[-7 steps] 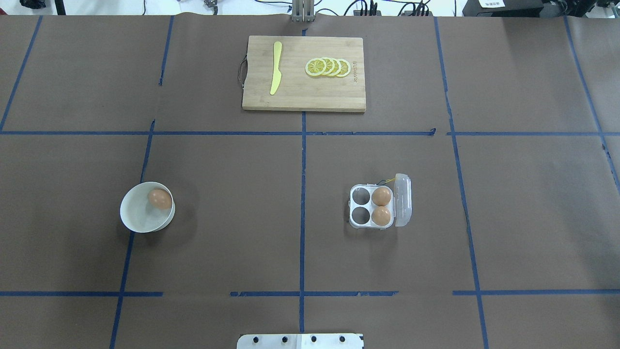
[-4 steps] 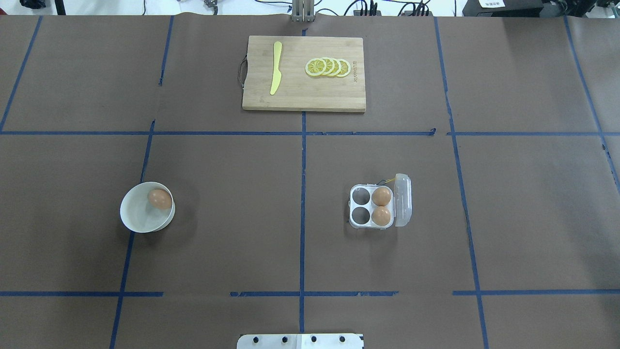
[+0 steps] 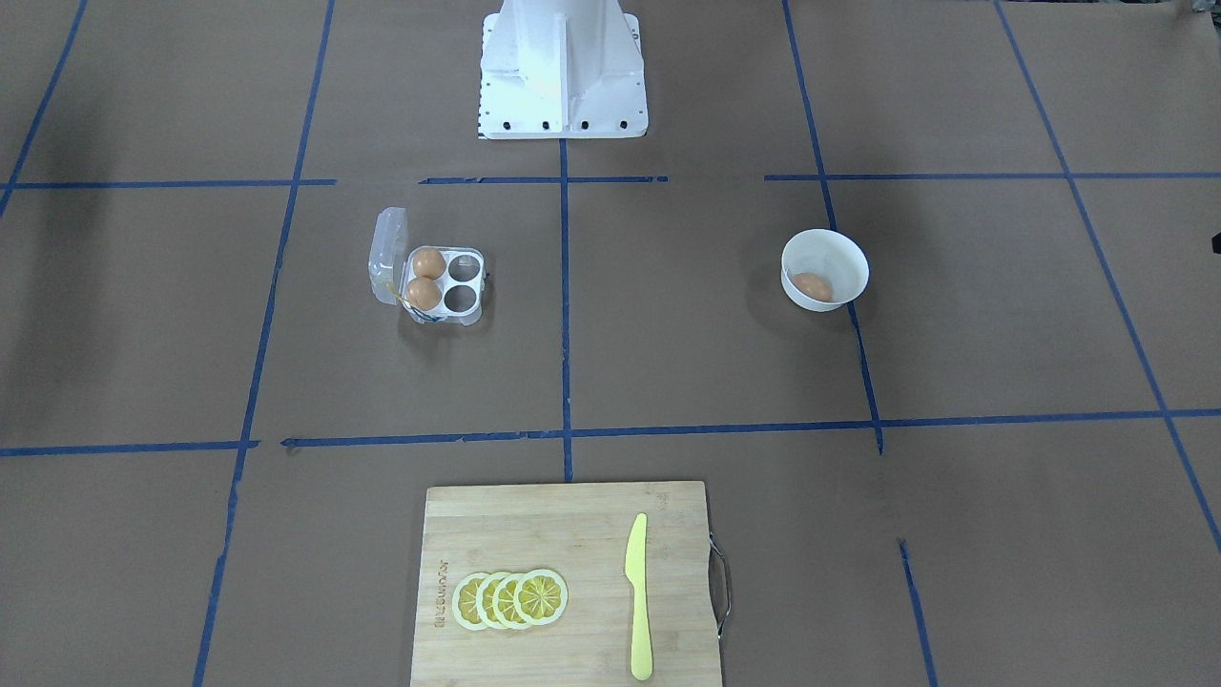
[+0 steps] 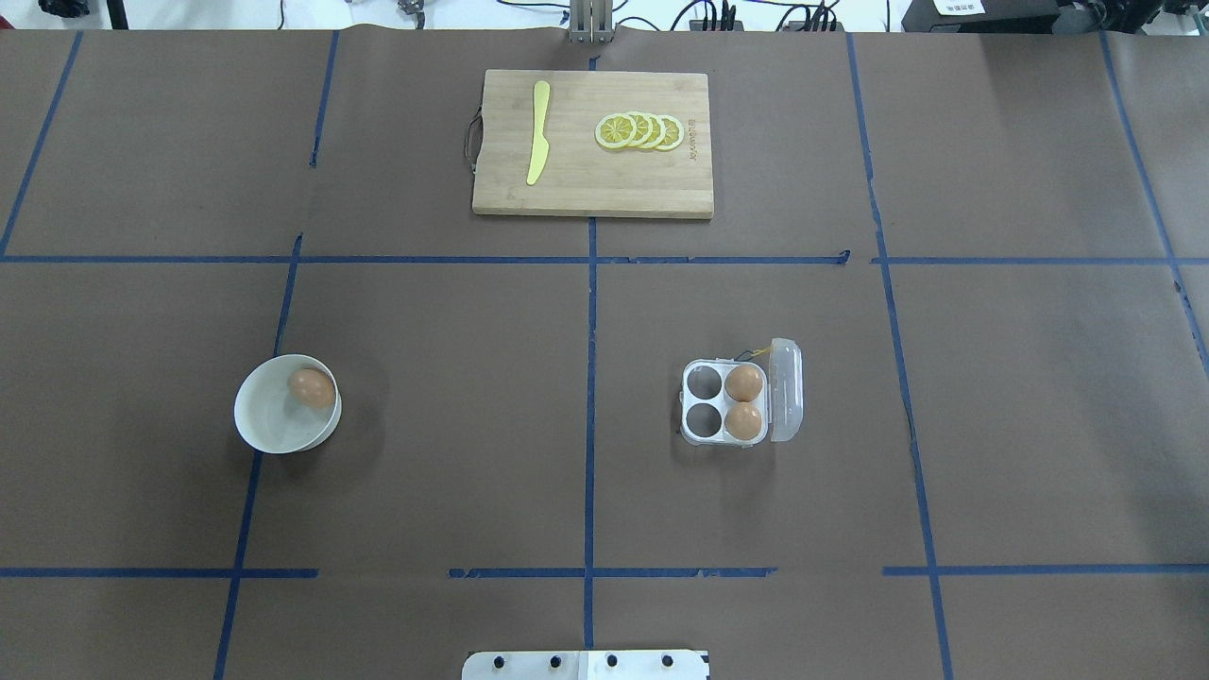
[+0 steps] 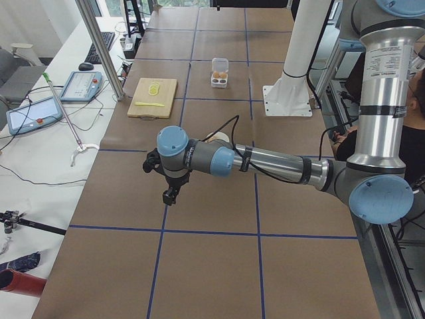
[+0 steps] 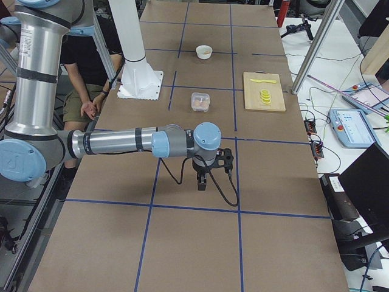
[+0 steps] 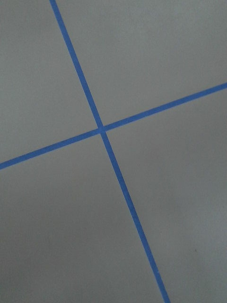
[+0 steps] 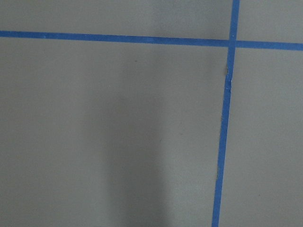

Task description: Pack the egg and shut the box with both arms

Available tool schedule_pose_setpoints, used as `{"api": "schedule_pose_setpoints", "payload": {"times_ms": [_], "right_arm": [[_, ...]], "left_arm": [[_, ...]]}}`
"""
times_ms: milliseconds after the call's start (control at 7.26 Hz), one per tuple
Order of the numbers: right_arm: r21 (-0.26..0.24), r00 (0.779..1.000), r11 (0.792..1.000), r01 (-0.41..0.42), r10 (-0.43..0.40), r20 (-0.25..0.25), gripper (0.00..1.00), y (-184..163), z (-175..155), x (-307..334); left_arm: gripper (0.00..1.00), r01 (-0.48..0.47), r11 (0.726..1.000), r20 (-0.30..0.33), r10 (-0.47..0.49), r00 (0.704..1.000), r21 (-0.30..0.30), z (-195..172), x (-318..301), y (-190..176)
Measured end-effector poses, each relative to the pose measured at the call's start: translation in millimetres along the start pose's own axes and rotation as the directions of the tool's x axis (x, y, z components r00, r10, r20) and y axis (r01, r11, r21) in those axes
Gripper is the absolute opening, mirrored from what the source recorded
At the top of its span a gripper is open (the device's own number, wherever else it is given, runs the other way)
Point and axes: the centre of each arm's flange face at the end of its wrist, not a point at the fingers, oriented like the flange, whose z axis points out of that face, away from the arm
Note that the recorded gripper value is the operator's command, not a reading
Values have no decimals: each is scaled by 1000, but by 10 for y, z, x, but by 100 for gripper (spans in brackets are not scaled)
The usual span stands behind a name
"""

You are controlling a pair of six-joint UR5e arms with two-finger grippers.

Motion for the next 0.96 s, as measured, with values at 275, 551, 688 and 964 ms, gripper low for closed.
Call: {"api": "schedule_pose_setpoints", "payload": {"times_ms": [275, 551, 688, 964], "right_arm": [[1, 1000, 1000, 0, 0, -2, 100, -16, 0, -3], [-1, 1000, 1000, -2, 2, 0, 100, -23, 8, 0], [-2, 1000, 1000, -1, 1, 0, 100, -24, 13, 0], [-1, 1000, 1000, 4, -4, -3, 100, -39, 16, -3]], "left_arm": [[100, 182, 983, -73, -183, 980, -22, 309, 988, -285], [100, 383, 923, -150, -384, 911, -40, 521, 1668, -384], [99, 488, 870, -181, -493, 851, -73, 662, 1971, -417], [99, 679, 727, -169, -685, 708, -104, 980, 2576, -545]]}}
